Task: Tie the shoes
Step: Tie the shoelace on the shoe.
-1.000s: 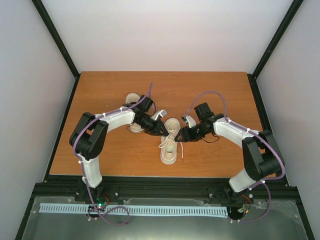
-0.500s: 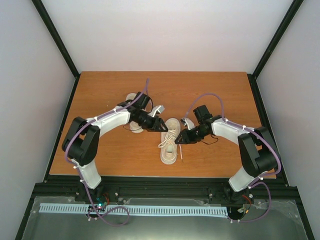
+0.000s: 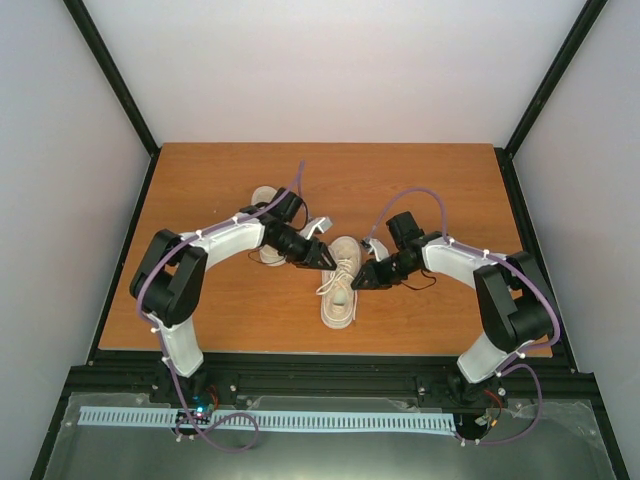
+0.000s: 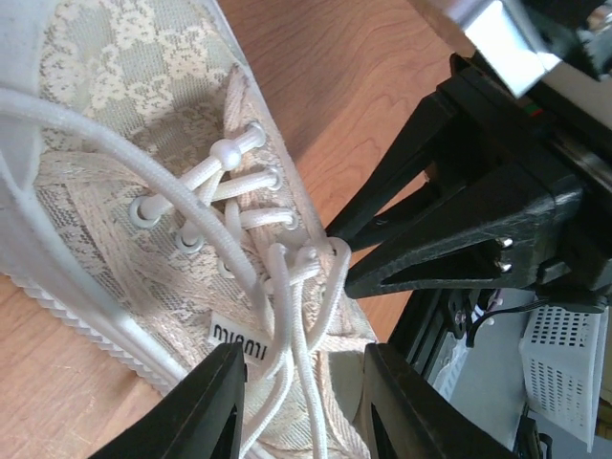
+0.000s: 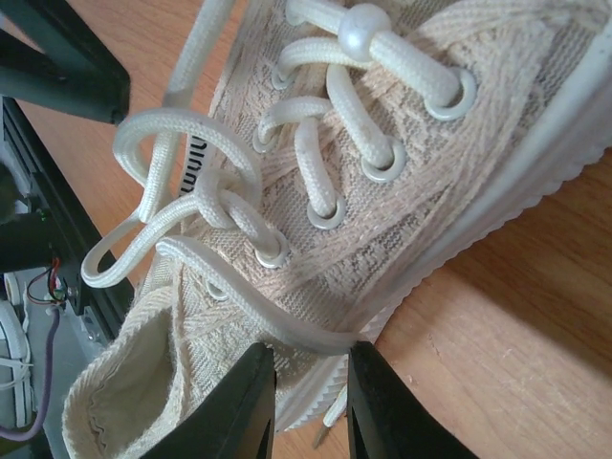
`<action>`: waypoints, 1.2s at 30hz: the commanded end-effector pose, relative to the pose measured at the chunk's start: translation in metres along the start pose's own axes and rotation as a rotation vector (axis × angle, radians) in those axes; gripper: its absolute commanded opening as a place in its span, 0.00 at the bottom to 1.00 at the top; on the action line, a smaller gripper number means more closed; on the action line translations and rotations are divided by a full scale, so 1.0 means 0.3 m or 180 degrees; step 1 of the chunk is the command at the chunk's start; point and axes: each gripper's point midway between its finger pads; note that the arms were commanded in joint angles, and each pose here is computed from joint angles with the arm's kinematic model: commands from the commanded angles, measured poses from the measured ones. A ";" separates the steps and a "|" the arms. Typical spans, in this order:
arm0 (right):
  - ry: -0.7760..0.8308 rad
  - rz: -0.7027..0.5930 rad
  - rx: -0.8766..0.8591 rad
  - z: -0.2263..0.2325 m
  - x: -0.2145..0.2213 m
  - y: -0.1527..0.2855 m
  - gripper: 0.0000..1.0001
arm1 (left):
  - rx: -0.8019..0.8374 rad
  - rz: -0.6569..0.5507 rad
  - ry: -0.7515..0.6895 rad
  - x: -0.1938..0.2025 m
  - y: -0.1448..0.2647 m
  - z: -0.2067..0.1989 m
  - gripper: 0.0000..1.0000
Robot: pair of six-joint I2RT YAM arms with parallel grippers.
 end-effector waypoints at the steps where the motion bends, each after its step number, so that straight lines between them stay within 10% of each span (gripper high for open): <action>1: 0.0055 -0.0042 -0.0023 -0.002 -0.020 -0.002 0.20 | 0.0007 0.0054 -0.0095 -0.010 -0.020 0.000 0.37; 10: 0.0078 -0.0070 -0.0043 0.008 -0.039 0.008 0.04 | 0.0000 0.0125 -0.0086 -0.008 -0.051 0.010 0.32; 22: 0.0071 -0.0079 0.0017 0.019 -0.045 0.030 0.03 | -0.0102 0.0000 -0.0122 -0.026 -0.030 0.004 0.01; 36: 0.0158 -0.0202 0.0072 0.084 -0.139 0.116 0.03 | -0.0138 -0.0172 -0.0302 -0.064 0.037 -0.073 0.01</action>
Point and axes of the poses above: each gripper's point midway between its finger pads, its own y axis back along the fingers, its own z axis along the line the jaws close on, x = y × z, and after that the axes turned 14 degrees about y, right-handed
